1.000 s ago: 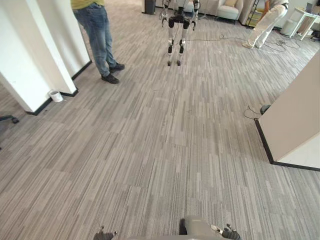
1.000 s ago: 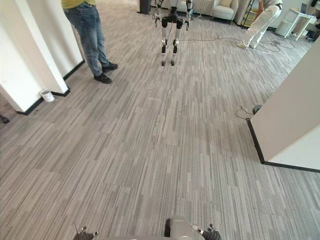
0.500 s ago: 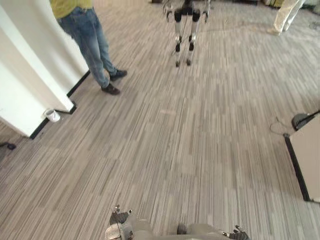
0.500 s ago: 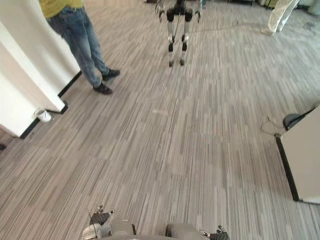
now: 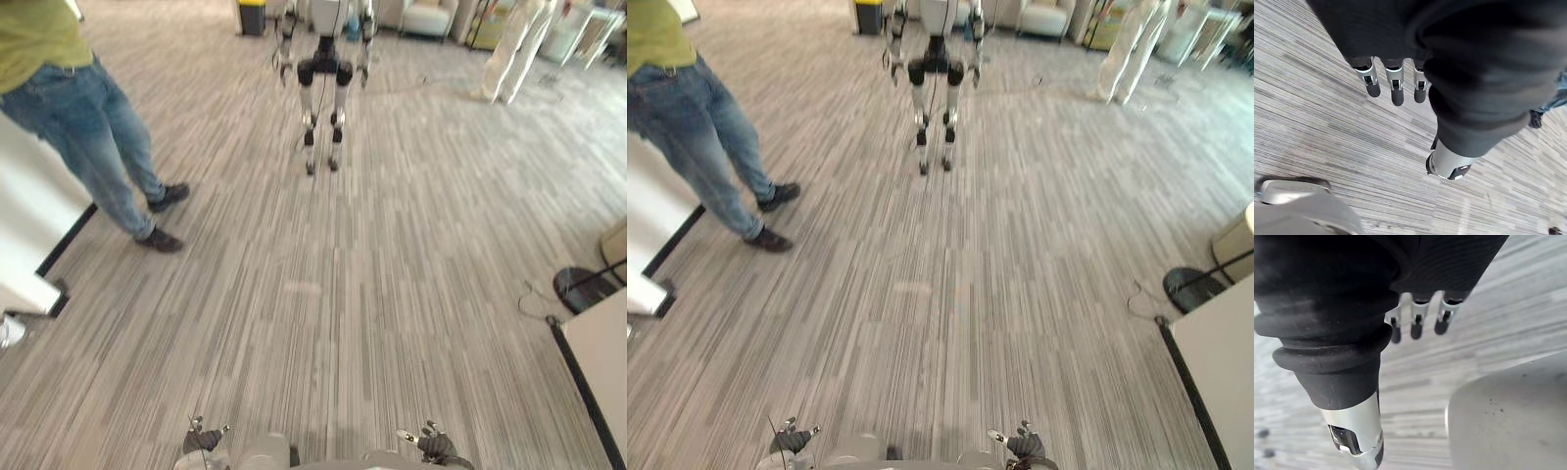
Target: Organize washtable
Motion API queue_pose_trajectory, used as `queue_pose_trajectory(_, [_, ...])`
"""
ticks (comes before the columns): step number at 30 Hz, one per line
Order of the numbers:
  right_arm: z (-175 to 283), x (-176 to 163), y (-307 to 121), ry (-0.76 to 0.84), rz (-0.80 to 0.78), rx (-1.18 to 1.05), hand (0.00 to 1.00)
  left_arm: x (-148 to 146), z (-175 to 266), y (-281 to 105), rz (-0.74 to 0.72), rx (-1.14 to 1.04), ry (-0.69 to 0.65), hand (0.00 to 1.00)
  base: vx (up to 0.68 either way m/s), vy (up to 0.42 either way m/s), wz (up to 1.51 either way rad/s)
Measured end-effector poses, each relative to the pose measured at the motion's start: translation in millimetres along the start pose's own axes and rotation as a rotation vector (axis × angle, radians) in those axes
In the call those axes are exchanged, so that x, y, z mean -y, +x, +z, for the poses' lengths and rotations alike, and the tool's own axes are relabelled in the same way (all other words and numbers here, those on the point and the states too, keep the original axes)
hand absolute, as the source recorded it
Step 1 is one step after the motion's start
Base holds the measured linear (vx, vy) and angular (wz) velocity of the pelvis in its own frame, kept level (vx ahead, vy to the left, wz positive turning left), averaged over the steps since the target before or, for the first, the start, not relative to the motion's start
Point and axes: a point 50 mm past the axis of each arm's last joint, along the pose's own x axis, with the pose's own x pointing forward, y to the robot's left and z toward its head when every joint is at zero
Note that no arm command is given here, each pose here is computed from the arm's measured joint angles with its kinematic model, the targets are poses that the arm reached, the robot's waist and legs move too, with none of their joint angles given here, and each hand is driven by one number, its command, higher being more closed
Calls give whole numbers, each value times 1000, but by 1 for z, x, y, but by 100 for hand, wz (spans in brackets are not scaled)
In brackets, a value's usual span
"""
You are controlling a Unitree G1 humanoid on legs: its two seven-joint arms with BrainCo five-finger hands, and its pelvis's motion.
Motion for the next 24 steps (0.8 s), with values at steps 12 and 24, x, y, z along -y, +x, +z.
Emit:
queue_pose_trajectory(12, [24,19,5,-80,-34,61,0,40,-4,-8,-75,-24,-76,0,684,-14,12])
queue_pose_trajectory(24, [-5,-9,0,-31,14,-37,0,29,18,-4,-73,97,-30,0,557,164,-35])
